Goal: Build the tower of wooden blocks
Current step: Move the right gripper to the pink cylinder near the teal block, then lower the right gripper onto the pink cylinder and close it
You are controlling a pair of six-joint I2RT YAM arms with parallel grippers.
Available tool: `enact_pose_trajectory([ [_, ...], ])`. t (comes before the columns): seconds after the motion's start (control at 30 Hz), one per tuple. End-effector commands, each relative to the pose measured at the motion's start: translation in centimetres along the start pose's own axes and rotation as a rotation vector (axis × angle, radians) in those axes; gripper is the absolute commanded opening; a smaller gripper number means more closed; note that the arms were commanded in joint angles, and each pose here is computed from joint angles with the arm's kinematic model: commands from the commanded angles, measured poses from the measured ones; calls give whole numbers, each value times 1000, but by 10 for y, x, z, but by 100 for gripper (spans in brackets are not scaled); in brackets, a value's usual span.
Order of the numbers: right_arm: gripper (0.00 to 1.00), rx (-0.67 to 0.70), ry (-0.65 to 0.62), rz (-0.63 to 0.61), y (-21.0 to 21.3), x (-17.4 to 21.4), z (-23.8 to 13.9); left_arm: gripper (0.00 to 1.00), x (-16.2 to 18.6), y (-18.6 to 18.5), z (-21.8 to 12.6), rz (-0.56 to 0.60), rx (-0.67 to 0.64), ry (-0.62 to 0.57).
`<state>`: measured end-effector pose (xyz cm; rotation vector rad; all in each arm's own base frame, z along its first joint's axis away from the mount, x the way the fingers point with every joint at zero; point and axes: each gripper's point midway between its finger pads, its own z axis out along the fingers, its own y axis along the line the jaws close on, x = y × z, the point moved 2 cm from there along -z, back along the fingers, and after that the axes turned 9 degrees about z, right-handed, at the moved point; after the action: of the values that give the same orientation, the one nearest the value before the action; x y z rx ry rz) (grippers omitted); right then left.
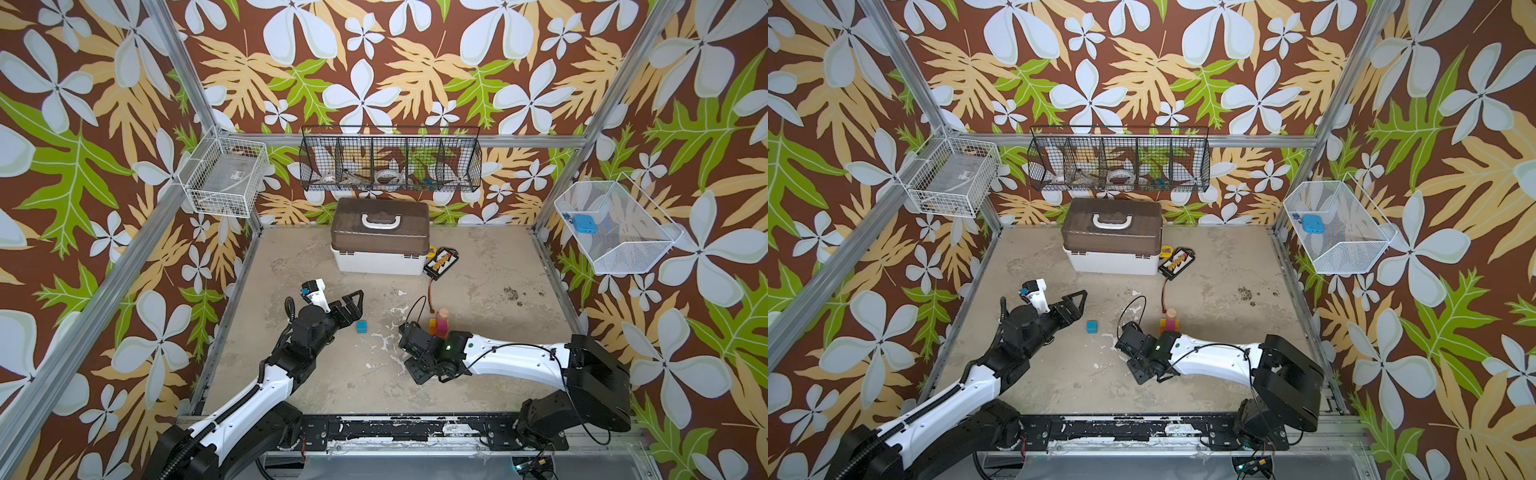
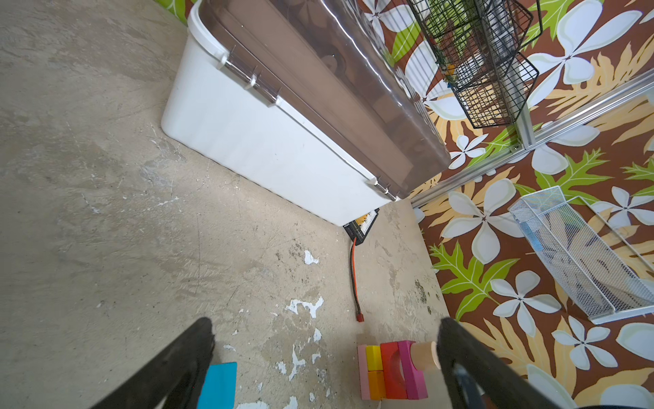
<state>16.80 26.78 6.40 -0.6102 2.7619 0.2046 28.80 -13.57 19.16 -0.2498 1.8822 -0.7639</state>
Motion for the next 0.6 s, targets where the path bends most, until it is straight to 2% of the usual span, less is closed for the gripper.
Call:
enact_pose_trajectory([
  [0.0, 53, 22, -10, 18, 0, -4, 5, 100, -6, -3, -1, 3, 14, -31],
  [0.2, 49, 31, 0, 19, 3, -6, 12, 100, -8, -4, -2, 3, 17, -37],
  [0.57, 34, 69, 12, 20, 0, -7, 19, 100, -7, -3, -3, 1, 14, -37],
])
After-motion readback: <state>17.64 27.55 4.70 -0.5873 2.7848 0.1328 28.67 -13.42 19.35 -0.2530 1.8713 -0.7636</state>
